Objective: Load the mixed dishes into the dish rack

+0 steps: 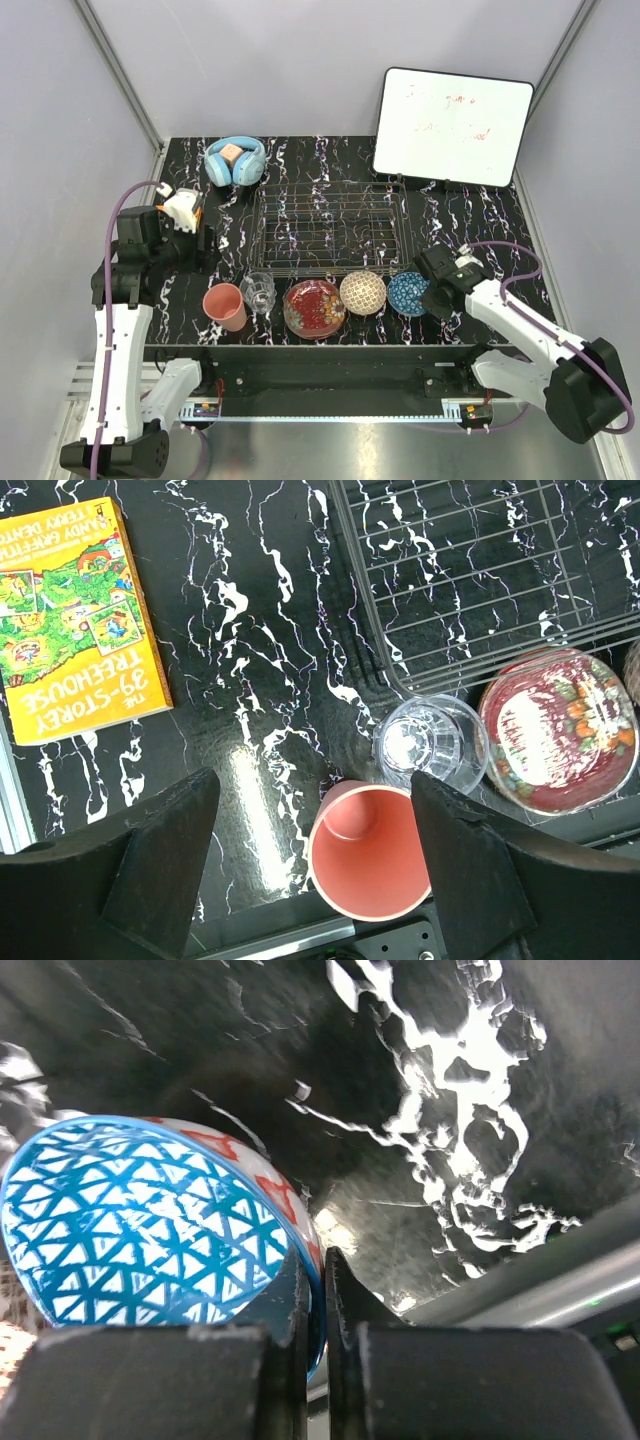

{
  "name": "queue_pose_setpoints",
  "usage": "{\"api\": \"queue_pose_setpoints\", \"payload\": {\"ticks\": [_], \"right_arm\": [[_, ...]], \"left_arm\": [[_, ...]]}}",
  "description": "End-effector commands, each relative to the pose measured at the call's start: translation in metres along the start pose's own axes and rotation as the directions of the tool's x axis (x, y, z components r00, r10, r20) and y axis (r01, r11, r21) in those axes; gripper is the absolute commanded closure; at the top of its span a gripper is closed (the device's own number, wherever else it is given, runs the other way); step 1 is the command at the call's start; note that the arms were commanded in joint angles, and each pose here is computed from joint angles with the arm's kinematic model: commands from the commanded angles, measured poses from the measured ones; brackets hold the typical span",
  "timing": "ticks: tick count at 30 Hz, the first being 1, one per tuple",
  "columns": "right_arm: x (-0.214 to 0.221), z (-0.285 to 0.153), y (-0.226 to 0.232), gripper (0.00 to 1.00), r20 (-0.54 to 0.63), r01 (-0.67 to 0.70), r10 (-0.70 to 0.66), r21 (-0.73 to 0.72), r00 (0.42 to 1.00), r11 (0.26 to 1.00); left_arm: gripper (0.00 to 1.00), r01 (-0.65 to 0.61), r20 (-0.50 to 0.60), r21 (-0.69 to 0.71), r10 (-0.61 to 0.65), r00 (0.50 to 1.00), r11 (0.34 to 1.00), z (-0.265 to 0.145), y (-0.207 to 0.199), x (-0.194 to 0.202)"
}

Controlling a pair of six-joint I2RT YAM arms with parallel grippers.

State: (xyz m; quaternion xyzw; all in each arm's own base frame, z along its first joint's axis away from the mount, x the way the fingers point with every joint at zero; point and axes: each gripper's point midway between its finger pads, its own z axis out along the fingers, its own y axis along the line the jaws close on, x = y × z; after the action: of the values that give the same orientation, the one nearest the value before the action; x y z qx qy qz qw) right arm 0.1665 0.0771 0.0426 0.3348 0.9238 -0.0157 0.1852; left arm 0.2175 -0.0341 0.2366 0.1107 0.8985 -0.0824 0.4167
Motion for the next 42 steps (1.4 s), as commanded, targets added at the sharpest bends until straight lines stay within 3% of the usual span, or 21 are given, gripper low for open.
{"api": "queue_pose_setpoints", "payload": {"ticks": [1, 10, 14, 18, 22, 24, 30, 35, 42], "right_arm": [[-0.013, -0.021, 0.008, 1.00, 0.082, 0.007, -0.003, -0.054, 0.997, 0.999], [-0.046, -0.086, -0.003, 1.00, 0.250, 0.036, -0.015, -0.078, 0.968, 0.996], [-0.067, -0.128, 0.020, 1.00, 0.333, 0.112, -0.061, -0.138, 0.941, 0.984], [-0.116, -0.162, 0.055, 1.00, 0.520, 0.224, -0.156, -0.071, 0.840, 0.972], [-0.162, -0.177, 0.100, 1.00, 0.636, 0.330, -0.365, 0.179, 0.680, 0.927], [-0.185, -0.180, 0.127, 1.00, 0.678, 0.296, -0.437, 0.322, 0.591, 0.899], [-0.203, -0.160, 0.181, 1.00, 0.658, 0.269, -0.566, 0.503, 0.496, 0.821], [-0.203, -0.137, 0.201, 1.00, 0.609, 0.259, -0.664, 0.621, 0.435, 0.740], [-0.194, -0.106, 0.206, 1.00, 0.525, 0.294, -0.747, 0.700, 0.407, 0.651]], "left_arm": [[0.19, -0.029, 0.062, -0.036, 0.032, 0.998, 0.999, -0.003, 0.007, -0.019], [0.19, -0.015, 0.051, -0.016, 0.016, 0.999, 1.000, 0.005, 0.006, -0.019], [0.19, -0.020, 0.047, -0.023, 0.021, 0.999, 1.000, 0.006, 0.007, -0.016], [0.19, -0.016, 0.044, -0.020, 0.017, 0.999, 1.000, 0.007, 0.007, -0.013], [0.19, -0.009, 0.046, -0.015, 0.010, 0.999, 1.000, 0.008, 0.005, -0.011], [0.19, -0.009, 0.050, -0.021, 0.010, 0.999, 1.000, 0.006, 0.006, -0.010], [0.19, -0.032, 0.055, -0.044, 0.035, 0.998, 0.999, 0.004, 0.008, -0.002], [0.19, -0.038, 0.032, -0.033, 0.039, 0.999, 0.999, 0.009, 0.007, 0.010], [0.19, -0.027, 0.040, -0.023, 0.028, 0.999, 0.999, 0.014, 0.007, 0.007]]}}
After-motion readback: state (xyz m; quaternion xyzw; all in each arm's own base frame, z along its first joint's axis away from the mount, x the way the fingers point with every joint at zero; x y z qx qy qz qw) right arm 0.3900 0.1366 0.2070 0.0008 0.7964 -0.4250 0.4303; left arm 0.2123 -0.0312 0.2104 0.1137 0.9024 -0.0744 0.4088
